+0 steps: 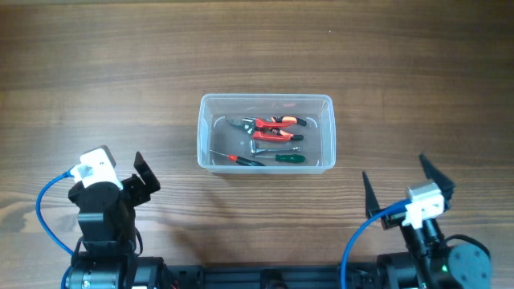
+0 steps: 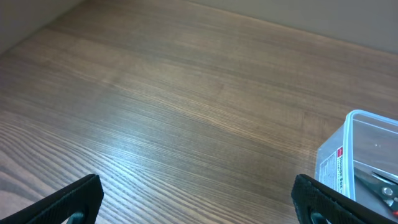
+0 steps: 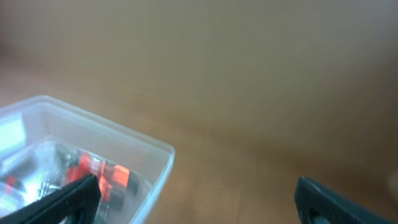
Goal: Pack container
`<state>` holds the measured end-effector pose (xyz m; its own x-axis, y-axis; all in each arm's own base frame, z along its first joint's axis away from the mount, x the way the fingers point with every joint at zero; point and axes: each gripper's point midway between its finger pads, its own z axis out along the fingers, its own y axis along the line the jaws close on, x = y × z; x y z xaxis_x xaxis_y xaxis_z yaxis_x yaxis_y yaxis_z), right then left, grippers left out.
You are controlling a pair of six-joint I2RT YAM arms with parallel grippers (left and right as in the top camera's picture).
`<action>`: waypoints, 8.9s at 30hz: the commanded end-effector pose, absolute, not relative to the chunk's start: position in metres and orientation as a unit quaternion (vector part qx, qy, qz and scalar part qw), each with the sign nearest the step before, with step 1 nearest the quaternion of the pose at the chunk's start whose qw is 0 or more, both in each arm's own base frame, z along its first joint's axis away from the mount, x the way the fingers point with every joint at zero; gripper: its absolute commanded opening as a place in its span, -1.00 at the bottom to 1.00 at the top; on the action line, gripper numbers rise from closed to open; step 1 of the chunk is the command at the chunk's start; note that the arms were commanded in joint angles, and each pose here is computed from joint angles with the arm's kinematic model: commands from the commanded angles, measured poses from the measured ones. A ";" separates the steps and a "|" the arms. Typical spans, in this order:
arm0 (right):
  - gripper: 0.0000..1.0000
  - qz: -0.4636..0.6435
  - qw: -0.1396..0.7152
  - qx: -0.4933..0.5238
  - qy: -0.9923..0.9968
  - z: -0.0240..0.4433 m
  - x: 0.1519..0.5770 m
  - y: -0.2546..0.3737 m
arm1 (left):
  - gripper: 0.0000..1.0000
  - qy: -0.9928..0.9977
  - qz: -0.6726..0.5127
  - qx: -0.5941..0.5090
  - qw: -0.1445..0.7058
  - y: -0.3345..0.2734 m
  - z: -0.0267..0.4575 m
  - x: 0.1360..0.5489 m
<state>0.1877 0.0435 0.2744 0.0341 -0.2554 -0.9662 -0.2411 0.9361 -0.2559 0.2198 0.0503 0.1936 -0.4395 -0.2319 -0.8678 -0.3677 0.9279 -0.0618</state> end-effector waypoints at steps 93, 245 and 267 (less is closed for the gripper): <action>0.99 -0.040 0.707 -0.075 0.702 0.176 0.246 0.011 | 1.00 0.847 0.077 -0.173 0.496 0.052 0.190 0.219; 0.99 -0.002 0.713 0.021 0.701 0.179 0.247 -0.003 | 1.00 0.784 -0.092 0.087 0.608 -0.043 0.139 0.226; 0.99 -0.002 0.713 0.021 0.701 0.179 0.247 -0.003 | 1.00 0.784 -0.092 0.087 0.608 -0.043 0.139 0.226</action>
<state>0.2472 0.0014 0.1757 0.0022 0.0075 -1.0000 0.0088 0.9999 0.0075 0.2268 -0.0396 0.1391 -0.2563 0.0095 -0.9666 0.2257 0.9729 -0.0503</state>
